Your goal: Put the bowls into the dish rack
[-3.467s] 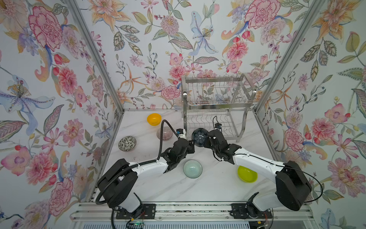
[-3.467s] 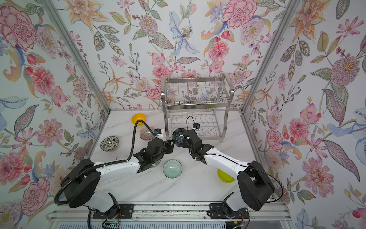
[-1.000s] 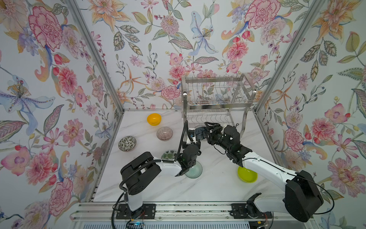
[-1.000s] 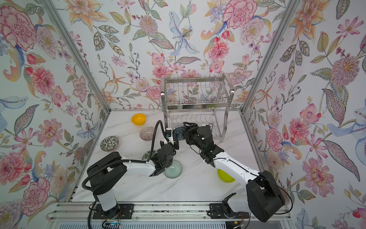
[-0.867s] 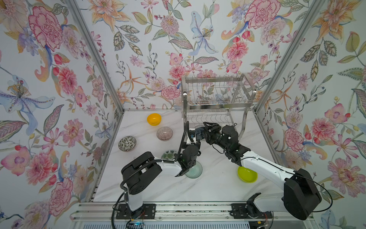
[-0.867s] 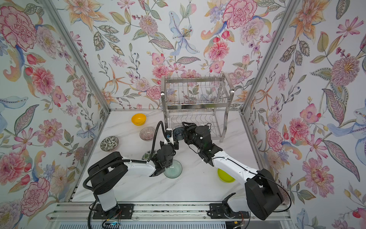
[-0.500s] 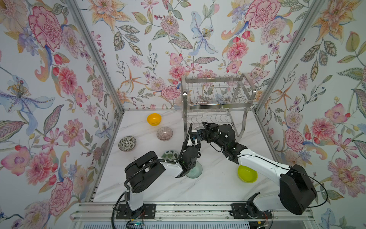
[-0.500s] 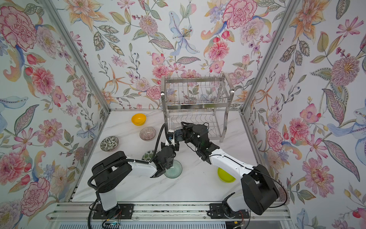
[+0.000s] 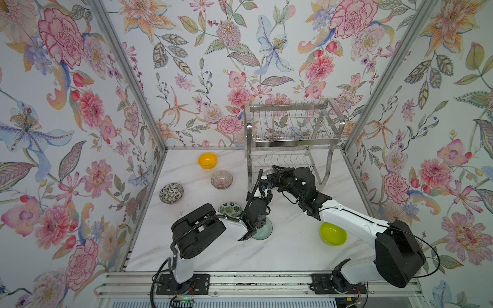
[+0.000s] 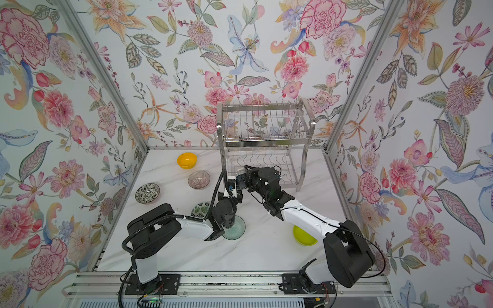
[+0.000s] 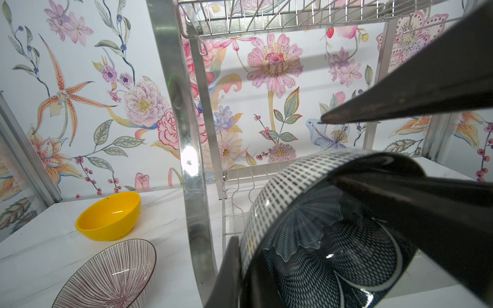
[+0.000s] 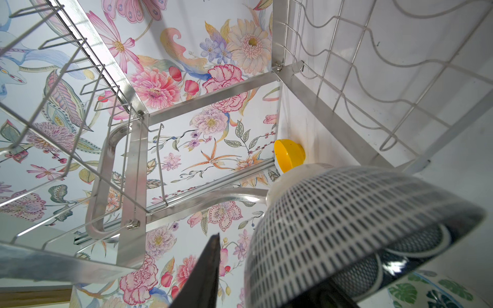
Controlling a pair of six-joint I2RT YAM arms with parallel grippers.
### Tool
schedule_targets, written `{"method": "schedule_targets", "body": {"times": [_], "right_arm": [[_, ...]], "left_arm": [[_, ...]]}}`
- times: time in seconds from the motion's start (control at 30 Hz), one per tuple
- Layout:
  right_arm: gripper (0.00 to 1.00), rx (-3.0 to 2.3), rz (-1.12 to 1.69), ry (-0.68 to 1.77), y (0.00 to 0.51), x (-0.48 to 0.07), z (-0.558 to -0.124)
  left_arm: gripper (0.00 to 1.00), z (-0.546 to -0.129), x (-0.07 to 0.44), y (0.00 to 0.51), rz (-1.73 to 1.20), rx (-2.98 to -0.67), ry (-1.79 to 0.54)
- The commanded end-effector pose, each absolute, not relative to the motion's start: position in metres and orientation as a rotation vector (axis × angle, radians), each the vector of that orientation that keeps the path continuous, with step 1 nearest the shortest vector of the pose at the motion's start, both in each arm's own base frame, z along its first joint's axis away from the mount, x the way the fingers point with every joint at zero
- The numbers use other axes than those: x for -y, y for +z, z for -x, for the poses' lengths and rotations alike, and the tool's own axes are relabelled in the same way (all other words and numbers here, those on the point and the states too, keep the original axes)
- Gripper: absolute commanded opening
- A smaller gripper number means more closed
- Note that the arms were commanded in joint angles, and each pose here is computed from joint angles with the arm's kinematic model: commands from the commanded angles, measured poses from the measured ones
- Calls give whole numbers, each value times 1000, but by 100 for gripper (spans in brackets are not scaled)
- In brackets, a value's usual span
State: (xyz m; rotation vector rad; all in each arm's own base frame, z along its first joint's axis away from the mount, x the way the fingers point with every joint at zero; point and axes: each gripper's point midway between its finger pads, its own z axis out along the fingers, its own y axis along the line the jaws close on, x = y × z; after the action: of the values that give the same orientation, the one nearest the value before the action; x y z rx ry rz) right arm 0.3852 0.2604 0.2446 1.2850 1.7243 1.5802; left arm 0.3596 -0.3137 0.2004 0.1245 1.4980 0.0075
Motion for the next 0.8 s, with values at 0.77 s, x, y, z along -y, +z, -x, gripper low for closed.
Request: {"method": "schedule_targets", "body": {"times": [0.77], "right_arm": [[0, -1704, -1061, 1605, 264, -278, -388]], "left_arm": [[9, -343, 311, 230, -25, -1465, -142]]}}
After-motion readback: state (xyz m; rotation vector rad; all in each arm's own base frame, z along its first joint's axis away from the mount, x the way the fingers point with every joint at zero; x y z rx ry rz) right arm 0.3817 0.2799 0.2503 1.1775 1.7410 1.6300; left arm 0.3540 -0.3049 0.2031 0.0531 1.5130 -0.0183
